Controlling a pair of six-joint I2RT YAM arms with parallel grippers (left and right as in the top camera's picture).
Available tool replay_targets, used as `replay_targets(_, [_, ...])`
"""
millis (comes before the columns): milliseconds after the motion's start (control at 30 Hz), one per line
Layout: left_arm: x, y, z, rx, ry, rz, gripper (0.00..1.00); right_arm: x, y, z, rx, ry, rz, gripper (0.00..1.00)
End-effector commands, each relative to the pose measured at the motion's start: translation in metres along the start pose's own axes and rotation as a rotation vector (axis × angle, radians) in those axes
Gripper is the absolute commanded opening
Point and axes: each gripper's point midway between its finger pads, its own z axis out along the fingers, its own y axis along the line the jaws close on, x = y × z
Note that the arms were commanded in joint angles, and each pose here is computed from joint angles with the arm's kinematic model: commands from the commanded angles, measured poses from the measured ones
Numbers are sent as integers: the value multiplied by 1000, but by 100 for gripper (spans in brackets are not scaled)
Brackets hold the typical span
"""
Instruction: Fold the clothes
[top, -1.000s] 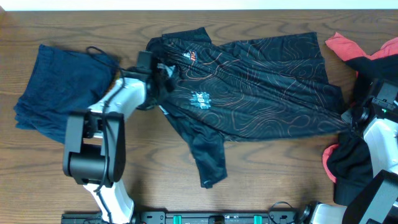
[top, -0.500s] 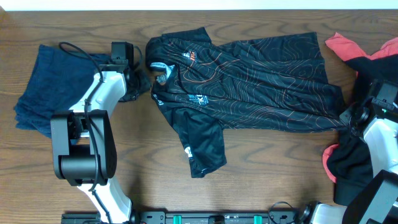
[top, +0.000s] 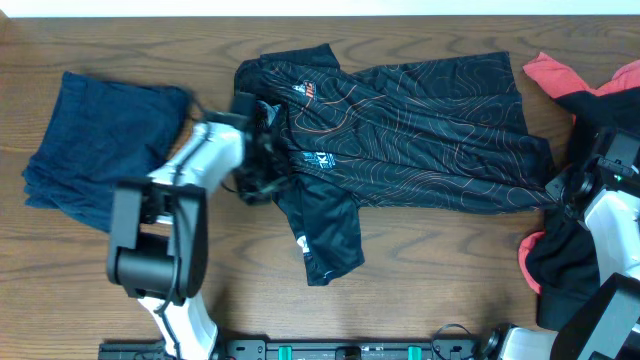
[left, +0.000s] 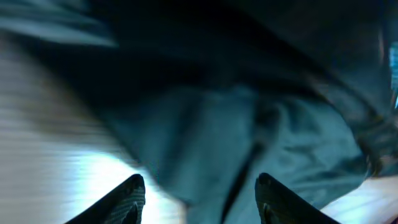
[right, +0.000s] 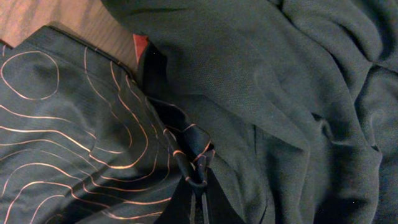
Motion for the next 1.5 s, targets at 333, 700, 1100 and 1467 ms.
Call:
replay_targets(333, [15, 1, 11, -106, -31, -30, 60, -8, 1, -5, -9, -14, -20, 1])
replay_targets(700, [23, 10, 8, -150, -11, -63, 60, -8, 1, -5, -9, -14, -20, 1])
replay_targets(1100, [12, 18, -22, -225, -138, -34, 66, -8, 1, -5, -10, -17, -20, 1])
replay_targets(1467, [12, 21, 1, -250, -102, -52, 66, -8, 1, -5, -10, -16, -20, 1])
